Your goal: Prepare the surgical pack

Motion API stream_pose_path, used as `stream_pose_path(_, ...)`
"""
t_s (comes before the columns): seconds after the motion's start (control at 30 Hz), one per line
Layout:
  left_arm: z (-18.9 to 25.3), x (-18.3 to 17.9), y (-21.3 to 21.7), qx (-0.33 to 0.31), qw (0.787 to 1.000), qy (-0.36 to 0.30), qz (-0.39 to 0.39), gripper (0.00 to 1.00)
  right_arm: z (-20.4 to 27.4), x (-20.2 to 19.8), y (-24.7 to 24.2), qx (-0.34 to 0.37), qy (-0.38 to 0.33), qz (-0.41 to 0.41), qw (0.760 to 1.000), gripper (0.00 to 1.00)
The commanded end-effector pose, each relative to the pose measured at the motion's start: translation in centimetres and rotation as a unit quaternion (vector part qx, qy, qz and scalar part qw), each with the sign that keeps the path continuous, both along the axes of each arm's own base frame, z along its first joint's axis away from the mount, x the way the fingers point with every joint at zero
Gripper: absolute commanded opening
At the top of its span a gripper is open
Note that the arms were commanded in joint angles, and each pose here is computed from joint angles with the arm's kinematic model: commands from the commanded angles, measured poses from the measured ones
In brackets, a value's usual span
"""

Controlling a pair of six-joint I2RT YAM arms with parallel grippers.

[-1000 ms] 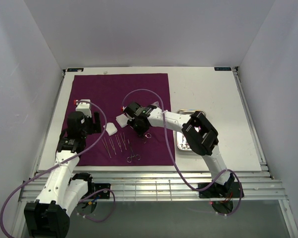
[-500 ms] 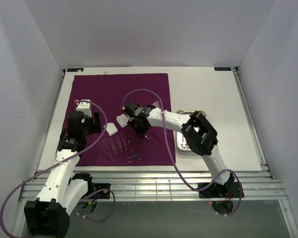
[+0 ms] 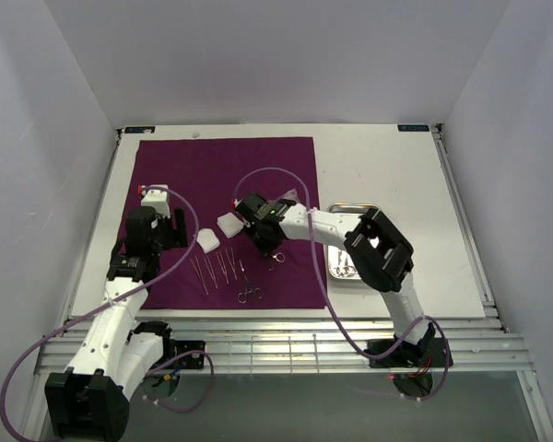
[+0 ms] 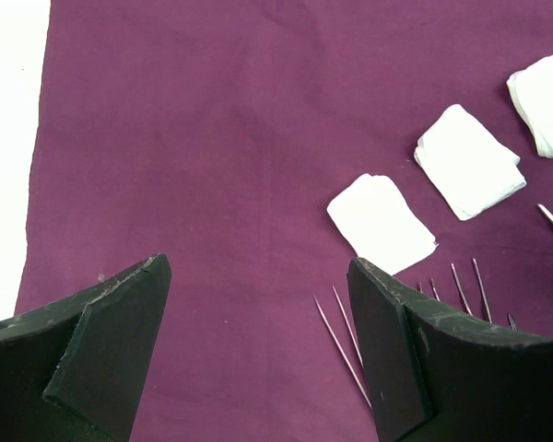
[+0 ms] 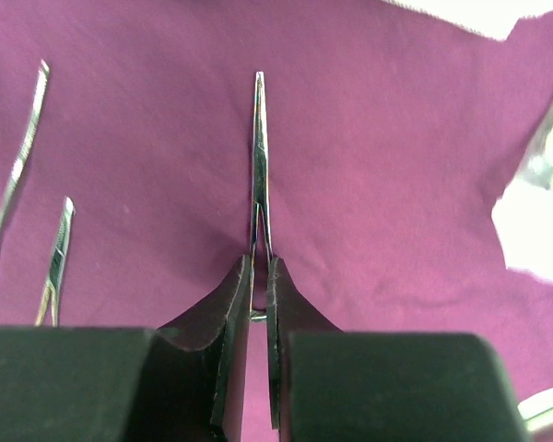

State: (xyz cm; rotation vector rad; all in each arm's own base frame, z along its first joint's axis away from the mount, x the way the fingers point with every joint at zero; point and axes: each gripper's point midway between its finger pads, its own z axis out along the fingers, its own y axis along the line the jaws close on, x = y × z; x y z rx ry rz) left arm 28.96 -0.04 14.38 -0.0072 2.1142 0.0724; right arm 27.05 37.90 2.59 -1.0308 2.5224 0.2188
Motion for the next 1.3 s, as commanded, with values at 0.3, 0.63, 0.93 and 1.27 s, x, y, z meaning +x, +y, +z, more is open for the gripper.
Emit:
stream_pose_path(0.3,1.6,0.5,0.1,0.001,1.000,-0.019,0.001,0.88,4.4,0.2,0.8,0.077,-0.024,-0.034,0.996,0.08)
stream_pose_path(0.63,1.6,0.4,-0.1,0.011,1.000,-0.018,-0.017,0.89,14.6,3.7,-2.9,0.168,-0.103,-0.148,0.969,0.08)
stream_pose_path(0.93,-1.0,-1.8,-7.5,0.051,0.937,-0.015,-0.346,0.82,12.7,3.4,-19.1,0.091,-0.117,-0.304,0.941,0.08)
stream_pose_path(1.27,-4.2,-2.6,-6.2,0.072,0.941,0.034,-0.330,0.83,4.8,1.7,-23.7,0.031,-0.055,-0.333,0.941,0.08)
